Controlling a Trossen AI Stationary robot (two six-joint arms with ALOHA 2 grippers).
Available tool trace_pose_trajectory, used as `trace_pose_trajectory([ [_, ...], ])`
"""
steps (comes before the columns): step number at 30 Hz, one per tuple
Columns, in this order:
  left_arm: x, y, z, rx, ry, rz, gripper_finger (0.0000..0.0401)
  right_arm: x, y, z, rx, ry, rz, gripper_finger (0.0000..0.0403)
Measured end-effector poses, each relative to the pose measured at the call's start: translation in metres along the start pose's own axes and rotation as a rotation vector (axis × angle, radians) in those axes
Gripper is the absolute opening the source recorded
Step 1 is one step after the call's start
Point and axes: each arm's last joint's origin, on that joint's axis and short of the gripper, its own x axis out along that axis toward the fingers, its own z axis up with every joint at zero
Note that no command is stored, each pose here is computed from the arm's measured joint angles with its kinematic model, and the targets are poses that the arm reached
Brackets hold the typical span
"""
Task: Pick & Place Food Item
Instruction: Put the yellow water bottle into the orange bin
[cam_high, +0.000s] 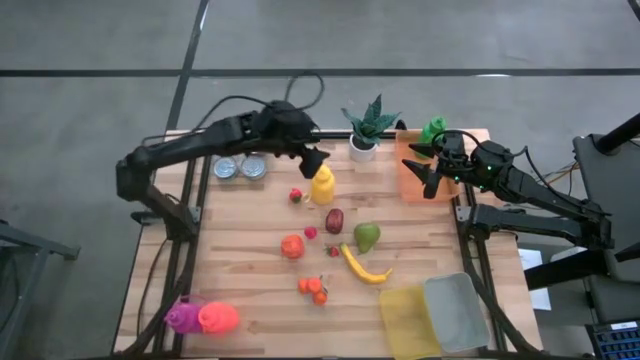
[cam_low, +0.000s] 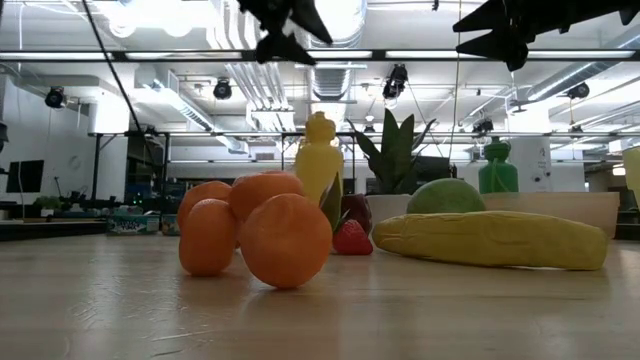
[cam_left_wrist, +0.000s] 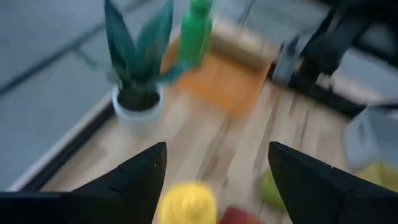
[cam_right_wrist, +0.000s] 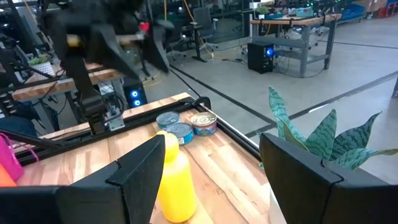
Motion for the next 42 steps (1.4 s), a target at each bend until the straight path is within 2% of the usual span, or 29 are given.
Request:
trace_pose_trajectory([
  [4,-0.025,0.001,-0.005,0.023,-0.151,-0.033,0.0286,0.000,0.000,0.000,0.000,0.000,0.000,0.0260],
  [7,-0.043,0.005,-0.020,0.123,-0.230,-0.041,0.0286,0.000,0.000,0.000,0.000,0.000,0.000,0.0260],
  [9,-0.055,0.008,-0.033,0.150,-0.275,-0.043,0.0286,0.000,0.000,0.000,0.000,0.000,0.000,0.0260],
  [16,-0.111,0.021,-0.075,0.126,-0.518,-0.021,0.0286,0.000,0.000,0.000,0.000,0.000,0.000,0.0260],
  [21,-0.134,0.029,-0.113,0.086,-0.640,-0.046,0.0286,0.000,0.000,0.000,0.000,0.000,0.000,0.0260],
  [25,-0.139,0.036,-0.138,0.028,-0.663,-0.049,0.0286,0.000,0.000,0.000,0.000,-0.001,0.000,0.0260],
  [29,-0.144,0.039,-0.151,0.003,-0.686,-0.040,0.0286,0.000,0.000,0.000,0.000,-0.001,0.000,0.0260],
  [42,-0.145,0.040,-0.155,-0.016,-0.680,-0.042,0.0286,0.000,0.000,0.000,0.000,0.000,0.000,0.0260],
])
